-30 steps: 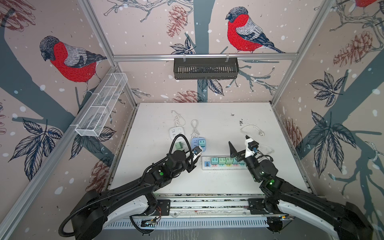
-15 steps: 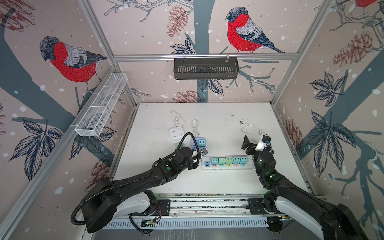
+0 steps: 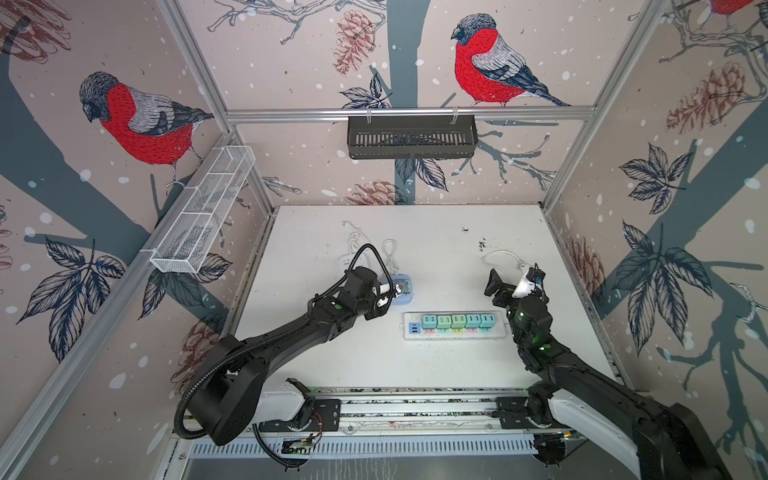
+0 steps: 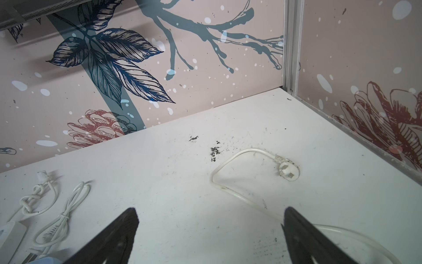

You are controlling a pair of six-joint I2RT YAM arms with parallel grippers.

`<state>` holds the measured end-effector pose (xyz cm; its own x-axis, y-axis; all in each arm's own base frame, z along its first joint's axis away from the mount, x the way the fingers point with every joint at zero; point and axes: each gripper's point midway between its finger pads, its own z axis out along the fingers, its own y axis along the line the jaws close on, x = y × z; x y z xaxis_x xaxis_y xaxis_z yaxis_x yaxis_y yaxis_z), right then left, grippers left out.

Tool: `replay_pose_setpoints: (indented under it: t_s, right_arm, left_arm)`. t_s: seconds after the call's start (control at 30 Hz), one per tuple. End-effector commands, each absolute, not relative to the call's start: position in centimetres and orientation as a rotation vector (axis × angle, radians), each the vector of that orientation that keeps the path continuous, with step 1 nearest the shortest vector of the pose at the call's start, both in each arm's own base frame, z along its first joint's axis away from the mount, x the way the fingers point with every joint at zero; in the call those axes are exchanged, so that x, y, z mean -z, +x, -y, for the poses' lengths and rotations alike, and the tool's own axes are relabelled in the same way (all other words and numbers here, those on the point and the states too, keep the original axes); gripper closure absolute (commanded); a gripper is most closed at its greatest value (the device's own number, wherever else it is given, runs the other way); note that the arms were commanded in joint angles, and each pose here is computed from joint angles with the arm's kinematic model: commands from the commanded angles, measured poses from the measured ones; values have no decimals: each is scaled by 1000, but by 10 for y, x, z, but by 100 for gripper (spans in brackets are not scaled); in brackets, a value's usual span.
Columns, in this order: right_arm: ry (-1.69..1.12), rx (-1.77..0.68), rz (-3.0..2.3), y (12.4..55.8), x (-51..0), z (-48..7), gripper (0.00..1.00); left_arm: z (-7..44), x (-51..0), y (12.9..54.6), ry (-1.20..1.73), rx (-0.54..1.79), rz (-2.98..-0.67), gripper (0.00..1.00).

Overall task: Insert the plug
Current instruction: 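Carry the pink adapter with the left gripper over the light-blue socket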

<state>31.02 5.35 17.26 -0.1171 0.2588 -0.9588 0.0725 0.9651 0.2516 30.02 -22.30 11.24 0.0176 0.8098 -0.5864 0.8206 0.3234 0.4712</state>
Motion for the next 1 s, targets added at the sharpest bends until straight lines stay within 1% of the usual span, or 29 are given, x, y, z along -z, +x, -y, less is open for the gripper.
replay_pose_setpoints:
  t_s: [0.0, 0.07, 0.2, 0.3, 0.67, 0.97]
  right_arm:
    - [259, -196, -1669, 310, -177, -55, 0]
    - [254, -200, -1672, 311, -176, -56, 0]
    - [252, -200, -1676, 312, -176, -56, 0]
    - [251, -203, -1675, 312, -176, -57, 0]
    - [248, -207, -1677, 312, -176, -57, 0]
    - [244, -211, -1677, 312, -176, -58, 0]
  left_arm:
    - [231, -107, 293, 1655, 105, -1649, 100]
    - [231, -102, 298, 1685, 96, -1644, 100]
    - [238, -103, 301, 1712, 168, -1590, 100]
    - [240, -102, 305, 1726, 181, -1557, 100]
    - [244, -84, 312, 1802, 260, -1599, 100]
    - [248, -89, 312, 1796, 306, -1570, 100]
